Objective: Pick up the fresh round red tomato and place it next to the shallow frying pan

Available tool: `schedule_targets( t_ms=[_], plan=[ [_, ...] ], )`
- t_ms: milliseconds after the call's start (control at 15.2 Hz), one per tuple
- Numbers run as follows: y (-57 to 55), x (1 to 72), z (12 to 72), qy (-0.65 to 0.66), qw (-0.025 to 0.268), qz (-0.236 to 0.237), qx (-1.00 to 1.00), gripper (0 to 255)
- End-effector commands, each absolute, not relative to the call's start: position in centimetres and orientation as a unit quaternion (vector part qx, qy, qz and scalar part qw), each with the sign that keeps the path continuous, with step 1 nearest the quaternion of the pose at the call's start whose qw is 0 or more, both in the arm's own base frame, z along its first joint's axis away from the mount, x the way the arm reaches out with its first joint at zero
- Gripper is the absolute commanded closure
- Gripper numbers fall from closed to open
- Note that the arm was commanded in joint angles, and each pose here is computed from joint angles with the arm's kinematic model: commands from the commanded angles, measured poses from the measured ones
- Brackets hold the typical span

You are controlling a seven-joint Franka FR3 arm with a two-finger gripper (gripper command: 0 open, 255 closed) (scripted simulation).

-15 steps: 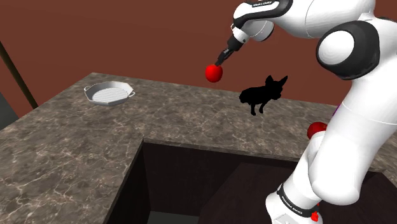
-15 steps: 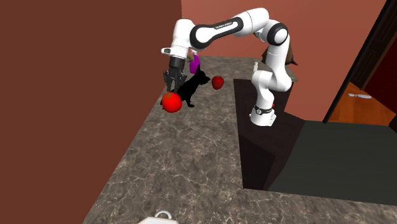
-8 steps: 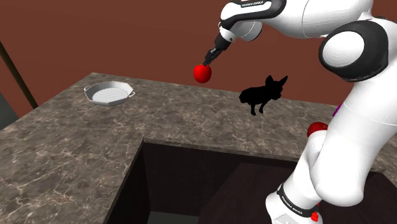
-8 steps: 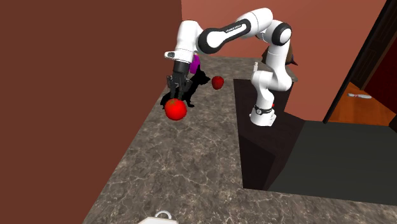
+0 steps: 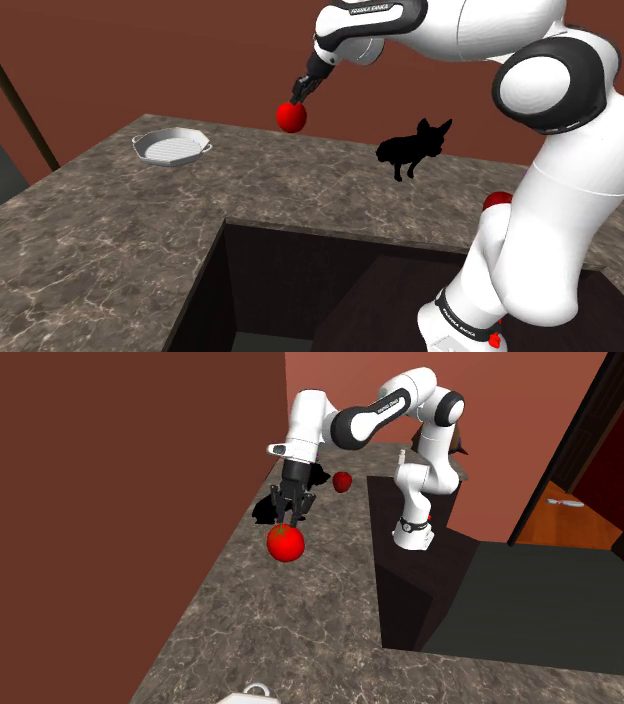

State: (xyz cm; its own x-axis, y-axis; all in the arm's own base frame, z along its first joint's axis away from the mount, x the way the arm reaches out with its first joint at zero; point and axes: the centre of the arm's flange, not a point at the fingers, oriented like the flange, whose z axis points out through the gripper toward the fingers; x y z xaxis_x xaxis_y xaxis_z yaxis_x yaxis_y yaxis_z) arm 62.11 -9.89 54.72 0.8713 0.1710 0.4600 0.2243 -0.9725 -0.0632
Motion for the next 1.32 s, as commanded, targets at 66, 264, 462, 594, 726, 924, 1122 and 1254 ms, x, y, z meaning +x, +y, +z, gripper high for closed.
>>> schedule_targets(
  t_ms=[66, 264, 462, 594, 726, 924, 1122, 1254],
  plan=[
    [-6.2, 63.7, 54.8, -0.102, 0.057, -0.233, -0.966, 255],
    [-2.5, 65.2, 54.8, -0.102, 0.057, -0.233, -0.966, 255],
    [1.1, 66.7, 54.8, -0.102, 0.057, -0.233, -0.966, 255],
    [3.5, 67.8, 54.8, -0.102, 0.057, -0.233, -0.966, 255],
    [6.0, 68.8, 54.9, -0.102, 0.057, -0.233, -0.966, 255],
    [9.6, 70.3, 54.9, -0.102, 0.057, -0.233, -0.966, 255],
    [13.3, 71.9, 54.9, -0.102, 0.057, -0.233, -0.966, 255],
    [15.7, 72.9, 54.9, -0.102, 0.057, -0.233, -0.966, 255]
  ],
)
